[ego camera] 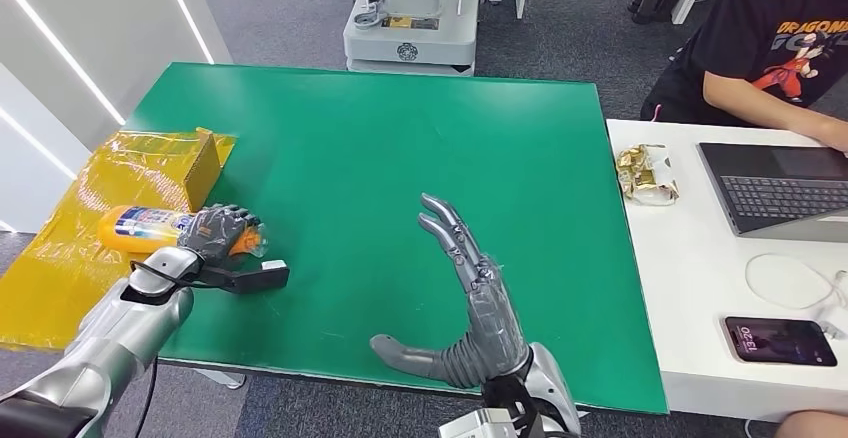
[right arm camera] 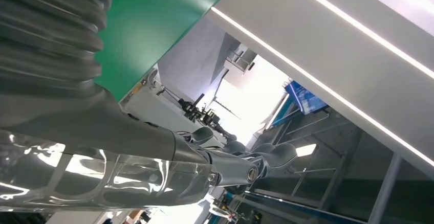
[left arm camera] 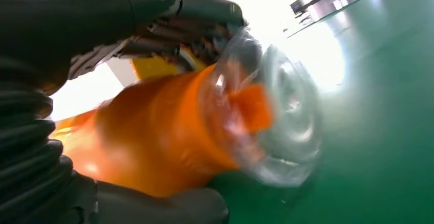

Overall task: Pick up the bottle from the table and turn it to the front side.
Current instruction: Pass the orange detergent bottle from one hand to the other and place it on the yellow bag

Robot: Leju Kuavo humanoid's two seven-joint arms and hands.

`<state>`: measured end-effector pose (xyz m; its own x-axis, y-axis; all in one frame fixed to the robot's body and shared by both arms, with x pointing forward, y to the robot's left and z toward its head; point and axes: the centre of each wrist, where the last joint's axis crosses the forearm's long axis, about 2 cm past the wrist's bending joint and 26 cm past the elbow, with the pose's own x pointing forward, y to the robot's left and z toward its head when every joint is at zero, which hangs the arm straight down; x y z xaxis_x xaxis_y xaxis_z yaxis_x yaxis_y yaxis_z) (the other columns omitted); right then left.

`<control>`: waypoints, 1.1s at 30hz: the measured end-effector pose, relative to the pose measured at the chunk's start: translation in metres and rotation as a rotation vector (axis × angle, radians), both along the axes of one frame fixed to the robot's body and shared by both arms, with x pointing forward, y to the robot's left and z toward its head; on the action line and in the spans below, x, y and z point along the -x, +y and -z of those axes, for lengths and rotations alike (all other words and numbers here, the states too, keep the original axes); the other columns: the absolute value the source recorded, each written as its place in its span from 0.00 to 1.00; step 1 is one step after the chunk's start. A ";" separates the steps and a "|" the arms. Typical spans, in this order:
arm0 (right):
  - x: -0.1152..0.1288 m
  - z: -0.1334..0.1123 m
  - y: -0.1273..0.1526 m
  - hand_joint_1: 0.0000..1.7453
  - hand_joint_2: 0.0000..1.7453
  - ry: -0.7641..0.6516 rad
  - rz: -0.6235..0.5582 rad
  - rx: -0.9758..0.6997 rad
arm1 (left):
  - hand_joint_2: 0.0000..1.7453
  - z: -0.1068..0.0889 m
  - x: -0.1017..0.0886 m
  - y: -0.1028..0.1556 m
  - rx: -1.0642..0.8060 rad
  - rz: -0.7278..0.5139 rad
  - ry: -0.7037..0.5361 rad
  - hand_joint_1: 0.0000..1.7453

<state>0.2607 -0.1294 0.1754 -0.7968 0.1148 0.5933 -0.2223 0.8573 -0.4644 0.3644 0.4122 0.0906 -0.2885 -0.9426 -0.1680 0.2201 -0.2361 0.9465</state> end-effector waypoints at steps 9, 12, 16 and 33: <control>-0.003 0.000 0.003 0.00 1.00 0.002 -0.017 0.000 | 1.00 0.003 0.004 0.002 -0.021 -0.022 -0.016 0.00; -0.004 0.001 0.003 0.00 1.00 0.006 -0.021 0.001 | 1.00 0.005 0.007 0.004 -0.021 -0.022 -0.027 0.00; -0.006 0.001 0.003 0.00 1.00 0.006 -0.023 0.005 | 1.00 0.009 0.014 0.007 -0.024 -0.020 -0.061 0.00; -0.008 0.003 0.004 0.00 1.00 0.010 -0.012 0.001 | 1.00 0.021 0.071 0.016 0.074 -0.029 -0.346 0.00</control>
